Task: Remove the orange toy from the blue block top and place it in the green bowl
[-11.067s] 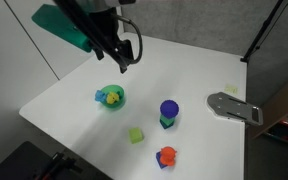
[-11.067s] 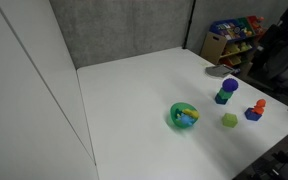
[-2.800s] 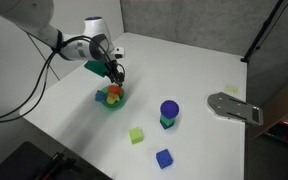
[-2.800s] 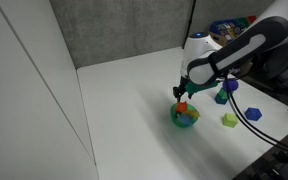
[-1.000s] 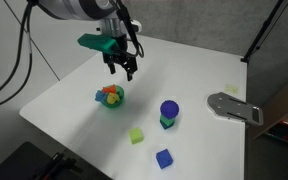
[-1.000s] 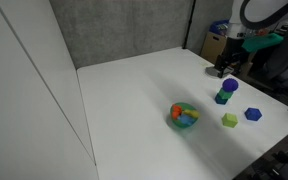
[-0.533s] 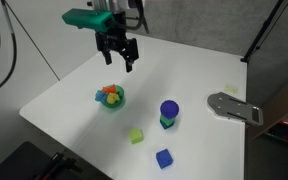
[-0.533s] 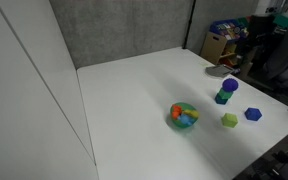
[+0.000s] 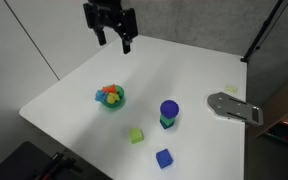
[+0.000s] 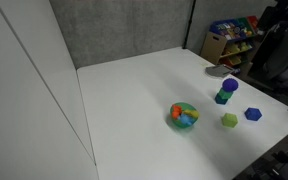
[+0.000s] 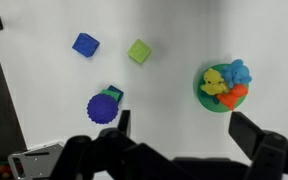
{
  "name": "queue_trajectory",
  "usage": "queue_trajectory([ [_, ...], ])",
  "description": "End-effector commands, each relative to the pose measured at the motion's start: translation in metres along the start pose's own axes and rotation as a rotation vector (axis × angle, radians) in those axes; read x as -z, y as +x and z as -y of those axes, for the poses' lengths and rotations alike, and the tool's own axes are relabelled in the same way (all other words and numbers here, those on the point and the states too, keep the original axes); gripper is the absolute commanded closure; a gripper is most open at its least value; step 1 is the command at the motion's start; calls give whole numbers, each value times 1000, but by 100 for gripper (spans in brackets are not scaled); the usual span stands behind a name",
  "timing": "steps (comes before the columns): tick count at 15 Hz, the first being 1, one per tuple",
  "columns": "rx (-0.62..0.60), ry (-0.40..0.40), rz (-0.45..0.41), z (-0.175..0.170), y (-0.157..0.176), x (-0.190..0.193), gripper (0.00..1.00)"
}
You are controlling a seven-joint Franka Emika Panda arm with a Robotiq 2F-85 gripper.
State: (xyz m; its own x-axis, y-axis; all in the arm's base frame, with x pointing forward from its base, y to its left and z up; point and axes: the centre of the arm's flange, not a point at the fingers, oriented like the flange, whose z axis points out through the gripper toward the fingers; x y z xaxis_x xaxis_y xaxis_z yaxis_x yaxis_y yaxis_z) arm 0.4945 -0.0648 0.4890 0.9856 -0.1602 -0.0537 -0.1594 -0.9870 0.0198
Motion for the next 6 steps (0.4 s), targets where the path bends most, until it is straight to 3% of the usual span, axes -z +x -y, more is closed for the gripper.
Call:
queue_trajectory([
  [1,13,28,-19,-6,-15,12,0],
  [6,-3,11,-18,-2,-7,10,0],
])
